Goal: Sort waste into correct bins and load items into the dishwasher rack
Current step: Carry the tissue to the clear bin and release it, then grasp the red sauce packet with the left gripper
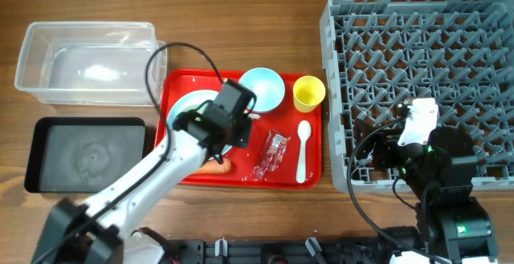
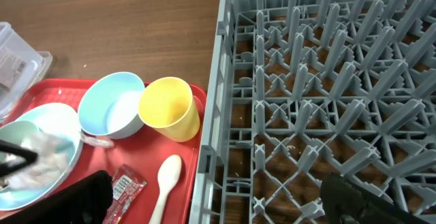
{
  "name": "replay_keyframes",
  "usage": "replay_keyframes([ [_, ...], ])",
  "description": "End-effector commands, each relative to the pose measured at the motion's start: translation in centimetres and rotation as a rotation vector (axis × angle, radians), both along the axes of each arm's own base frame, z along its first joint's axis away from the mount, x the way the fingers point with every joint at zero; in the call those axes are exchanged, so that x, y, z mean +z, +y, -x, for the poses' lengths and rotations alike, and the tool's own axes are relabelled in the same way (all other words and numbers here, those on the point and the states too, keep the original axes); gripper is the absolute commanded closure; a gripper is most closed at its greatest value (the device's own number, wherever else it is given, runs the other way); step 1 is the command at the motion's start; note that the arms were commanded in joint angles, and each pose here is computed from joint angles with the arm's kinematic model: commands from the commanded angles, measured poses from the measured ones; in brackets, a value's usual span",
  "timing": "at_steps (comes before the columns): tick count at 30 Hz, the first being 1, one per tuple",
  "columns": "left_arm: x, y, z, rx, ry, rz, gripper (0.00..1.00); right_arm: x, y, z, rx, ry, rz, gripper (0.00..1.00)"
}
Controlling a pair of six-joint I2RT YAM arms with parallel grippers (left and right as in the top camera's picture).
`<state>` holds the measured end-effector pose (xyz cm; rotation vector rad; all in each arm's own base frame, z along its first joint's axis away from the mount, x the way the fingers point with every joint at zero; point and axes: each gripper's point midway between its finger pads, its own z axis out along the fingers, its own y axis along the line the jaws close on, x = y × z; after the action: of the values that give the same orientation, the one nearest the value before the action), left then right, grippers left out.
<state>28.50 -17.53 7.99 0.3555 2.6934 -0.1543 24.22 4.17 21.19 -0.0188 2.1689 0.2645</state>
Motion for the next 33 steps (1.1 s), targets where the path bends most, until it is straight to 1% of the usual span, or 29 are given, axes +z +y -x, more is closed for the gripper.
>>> replay_keyframes([
  [1, 7.1, 4.2, -4.3, 0.173, -0.248, 0.000, 0.96, 1.1, 0.2, -0.1, 0.004, -0.022, -0.018, 0.00],
  [3, 10.0, 7.6, -6.2, 0.292, -0.360, 0.010, 0.96, 1.1, 0.2, -0.1, 0.004, -0.022, -0.018, 0.00],
  [7, 13.1, 13.7, -9.0, 0.483, -0.496, 0.043, 0.96, 1.1, 0.2, -0.1, 0.004, -0.022, -0.018, 0.00],
  [8, 13.6, 15.9, -9.7, 0.543, -0.523, 0.040, 0.93, 1.1, 0.2, -0.1, 0.004, -0.022, -0.018, 0.00],
  [9, 13.7, 17.1, -10.1, 0.577, -0.538, 0.037, 0.90, 1.1, 0.2, -0.1, 0.004, -0.022, -0.019, 0.00],
  [12, 13.2, 21.2, -11.3, 0.679, -0.557, 0.021, 0.88, 1.1, 0.2, -0.1, 0.004, -0.022, -0.019, 0.00],
  [13, 12.7, 22.2, -11.7, 0.704, -0.552, 0.014, 0.83, 1.1, 0.2, -0.1, 0.004, -0.021, -0.019, 0.00],
  [14, 12.0, 23.1, -12.1, 0.723, -0.544, 0.007, 0.82, 1.1, 0.2, -0.1, 0.004, -0.022, -0.019, 0.00],
  [15, 11.3, 23.8, -12.4, 0.740, -0.535, -0.001, 0.76, 1.1, 0.2, -0.1, 0.004, -0.022, -0.019, 0.00],
  [16, 10.7, 24.3, -12.6, 0.751, -0.527, -0.007, 0.67, 1.1, 0.2, -0.1, 0.004, -0.021, -0.019, 0.00],
  [17, 10.2, 24.7, -12.8, 0.759, -0.519, -0.012, 0.49, 1.1, 0.2, -0.1, 0.004, -0.021, -0.019, 0.00],
  [18, 9.6, 25.2, -13.2, 0.769, -0.513, -0.018, 0.38, 1.0, 0.2, -0.1, 0.004, -0.020, -0.018, 0.00],
  [20, 9.5, 25.6, -13.5, 0.778, -0.523, -0.017, 0.28, 1.0, 0.2, -0.1, 0.004, -0.017, -0.018, 0.00],
  [22, 10.5, 24.9, -13.8, 0.752, -0.538, 0.011, 0.31, 0.9, 0.2, 0.0, 0.004, -0.015, -0.018, 0.00],
  [24, 11.3, 23.4, -13.7, 0.698, -0.529, 0.069, 0.34, 0.9, 0.2, 0.0, 0.004, -0.015, -0.018, 0.00],
  [25, 11.7, 22.0, -13.5, 0.653, -0.518, 0.116, 0.36, 0.9, 0.2, 0.0, 0.004, -0.015, -0.018, 0.00],
  [26, 12.0, 19.3, -13.1, 0.564, -0.484, 0.200, 0.40, 0.9, 0.2, -0.1, 0.004, -0.016, -0.018, 0.00],
  [27, 12.0, 16.2, -12.3, 0.471, -0.437, 0.280, 0.40, 0.9, 0.2, -0.1, 0.004, -0.016, -0.018, 0.00],
  [28, 12.0, 14.4, -11.8, 0.414, -0.402, 0.325, 0.40, 0.9, 0.2, -0.1, 0.004, -0.016, -0.018, 0.00],
  [29, 11.5, 11.3, -10.6, 0.324, -0.335, 0.388, 0.37, 0.9, 0.2, -0.1, 0.004, -0.016, -0.018, 0.00],
  [30, 11.0, 9.1, -9.6, 0.265, -0.280, 0.417, 0.35, 1.0, 0.2, -0.1, 0.004, -0.016, -0.018, 0.00],
  [31, 10.0, 7.0, -8.3, 0.215, -0.215, 0.422, 0.34, 1.0, 0.2, -0.1, 0.004, -0.016, -0.018, 0.00],
  [33, 7.9, 3.4, -5.5, 0.099, -0.099, 0.382, 0.28, 0.9, 0.2, -0.1, 0.004, -0.016, -0.018, 0.00],
])
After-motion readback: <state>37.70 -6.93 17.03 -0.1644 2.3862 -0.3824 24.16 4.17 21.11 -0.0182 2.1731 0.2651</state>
